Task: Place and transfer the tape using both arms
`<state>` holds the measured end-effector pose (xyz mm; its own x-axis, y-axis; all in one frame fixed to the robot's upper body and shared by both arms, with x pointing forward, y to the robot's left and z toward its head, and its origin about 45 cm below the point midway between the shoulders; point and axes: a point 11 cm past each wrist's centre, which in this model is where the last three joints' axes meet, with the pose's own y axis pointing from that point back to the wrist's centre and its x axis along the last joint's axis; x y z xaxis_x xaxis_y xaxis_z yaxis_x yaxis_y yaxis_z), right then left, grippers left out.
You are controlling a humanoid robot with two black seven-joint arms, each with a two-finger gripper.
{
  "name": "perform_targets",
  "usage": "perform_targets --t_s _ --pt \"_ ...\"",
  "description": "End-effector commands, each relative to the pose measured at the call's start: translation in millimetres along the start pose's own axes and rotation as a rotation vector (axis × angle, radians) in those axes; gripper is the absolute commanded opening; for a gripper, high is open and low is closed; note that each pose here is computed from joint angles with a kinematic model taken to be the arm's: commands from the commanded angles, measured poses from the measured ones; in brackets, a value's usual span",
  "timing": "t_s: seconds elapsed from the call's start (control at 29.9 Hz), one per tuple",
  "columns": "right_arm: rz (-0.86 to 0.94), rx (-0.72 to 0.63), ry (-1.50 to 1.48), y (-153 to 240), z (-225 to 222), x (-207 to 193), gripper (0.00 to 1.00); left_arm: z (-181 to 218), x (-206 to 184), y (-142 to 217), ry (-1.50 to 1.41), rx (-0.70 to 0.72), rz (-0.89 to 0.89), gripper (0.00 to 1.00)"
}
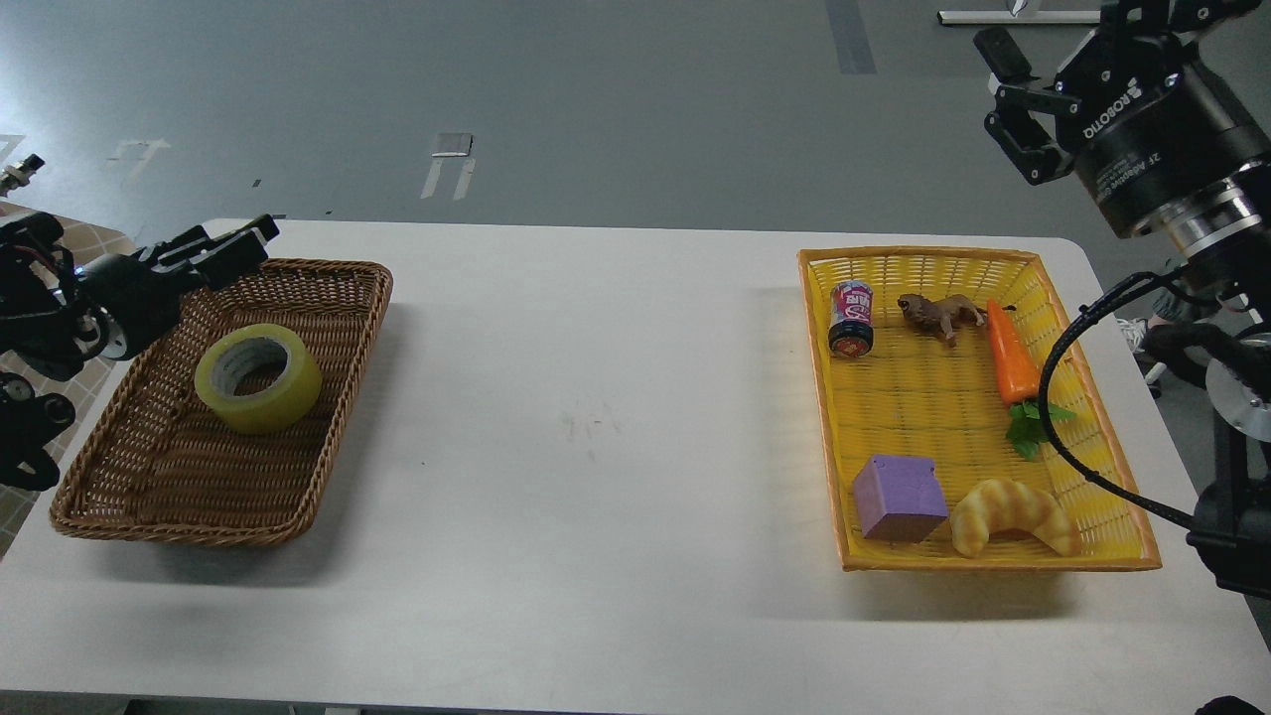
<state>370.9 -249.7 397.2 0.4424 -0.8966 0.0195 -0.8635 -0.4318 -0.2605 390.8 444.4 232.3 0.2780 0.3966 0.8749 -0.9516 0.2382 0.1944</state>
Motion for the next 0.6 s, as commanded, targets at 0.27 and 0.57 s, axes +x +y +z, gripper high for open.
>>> perform_targets --t_s 0.27,0.57 --pt "0.006 -0.041 0.078 9 -1 18 1.0 107 97 -38 0.271 -0.334 0.277 0.98" --pt "0.024 -0.056 0.078 6 3 26 1.0 249 154 -40 0.388 -0.701 0.295 0.98"
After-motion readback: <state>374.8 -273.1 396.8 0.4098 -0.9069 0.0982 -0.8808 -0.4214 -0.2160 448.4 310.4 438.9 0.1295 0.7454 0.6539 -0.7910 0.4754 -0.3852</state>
